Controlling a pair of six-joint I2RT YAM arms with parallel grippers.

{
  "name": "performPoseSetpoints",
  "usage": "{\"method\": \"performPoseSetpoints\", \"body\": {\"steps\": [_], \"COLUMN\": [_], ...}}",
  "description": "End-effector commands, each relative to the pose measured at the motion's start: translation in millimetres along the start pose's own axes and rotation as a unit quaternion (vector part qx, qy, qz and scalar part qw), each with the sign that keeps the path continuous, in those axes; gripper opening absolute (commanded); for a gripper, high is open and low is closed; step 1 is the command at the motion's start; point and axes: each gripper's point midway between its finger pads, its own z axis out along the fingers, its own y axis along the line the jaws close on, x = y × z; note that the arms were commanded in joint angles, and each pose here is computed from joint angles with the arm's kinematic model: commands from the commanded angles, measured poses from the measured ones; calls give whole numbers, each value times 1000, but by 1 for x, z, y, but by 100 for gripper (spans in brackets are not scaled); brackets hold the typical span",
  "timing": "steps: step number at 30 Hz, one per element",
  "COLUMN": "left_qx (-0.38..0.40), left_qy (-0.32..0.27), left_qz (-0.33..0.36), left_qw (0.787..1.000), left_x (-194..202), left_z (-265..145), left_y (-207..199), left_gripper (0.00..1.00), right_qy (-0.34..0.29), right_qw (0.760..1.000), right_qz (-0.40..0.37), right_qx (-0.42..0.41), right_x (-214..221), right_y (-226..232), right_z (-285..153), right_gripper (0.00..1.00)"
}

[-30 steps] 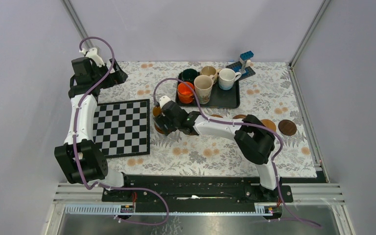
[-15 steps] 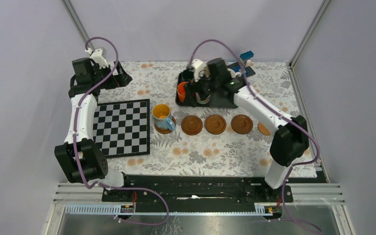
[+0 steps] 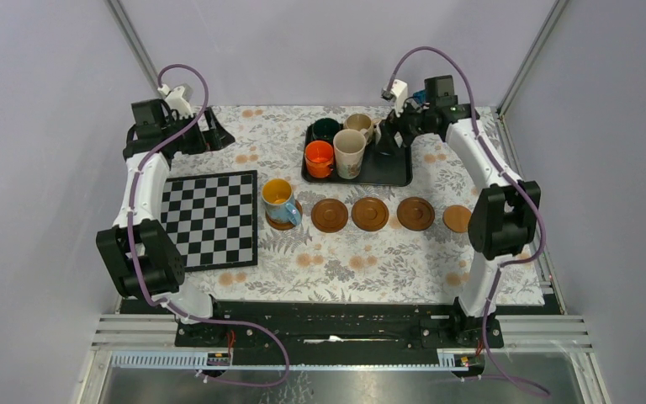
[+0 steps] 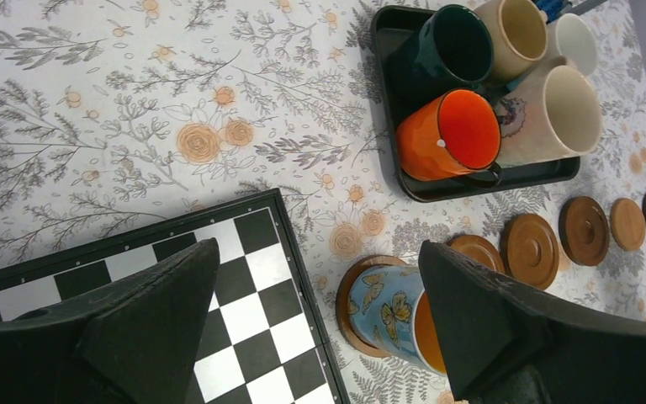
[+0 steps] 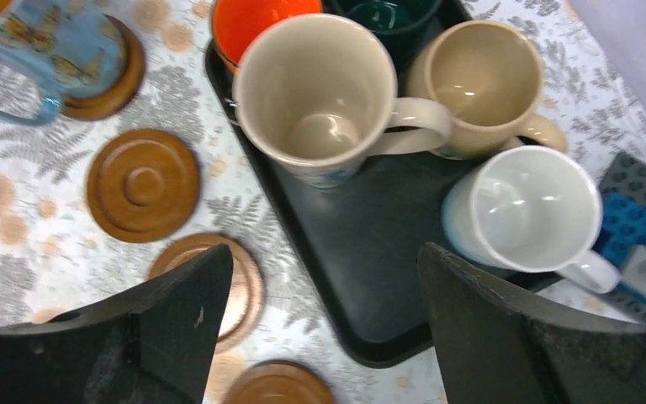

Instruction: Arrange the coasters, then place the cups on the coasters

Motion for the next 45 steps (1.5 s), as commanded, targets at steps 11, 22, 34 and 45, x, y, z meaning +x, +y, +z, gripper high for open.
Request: {"method": "performPoseSetpoints", "body": {"steps": [11,22,34,45], "left_qx": [57,46,34,38], "left_qy": [-20,-13,-11,-11], "left_qz": [53,58,60,47], "left_qw": [997,997,998,998], "left_x": [-23,-18,-18,-18], "left_z": [-7,-7,-7,-2], "left_y": [-21,-15,-9,-7], "left_gripper": [99,99,99,99], "right_qy": [-10,-1,3,6], "right_qw": [958,927,916,907], "right_qz": [-263,-346,-377,-397], "right_qx": [-118,-144,-136,-140], "right_x": [4,17,15,18], "right_y": [-57,-57,-62,-58], "right_z": [41,70,96,109], "right_gripper": [90,92,95,96]}}
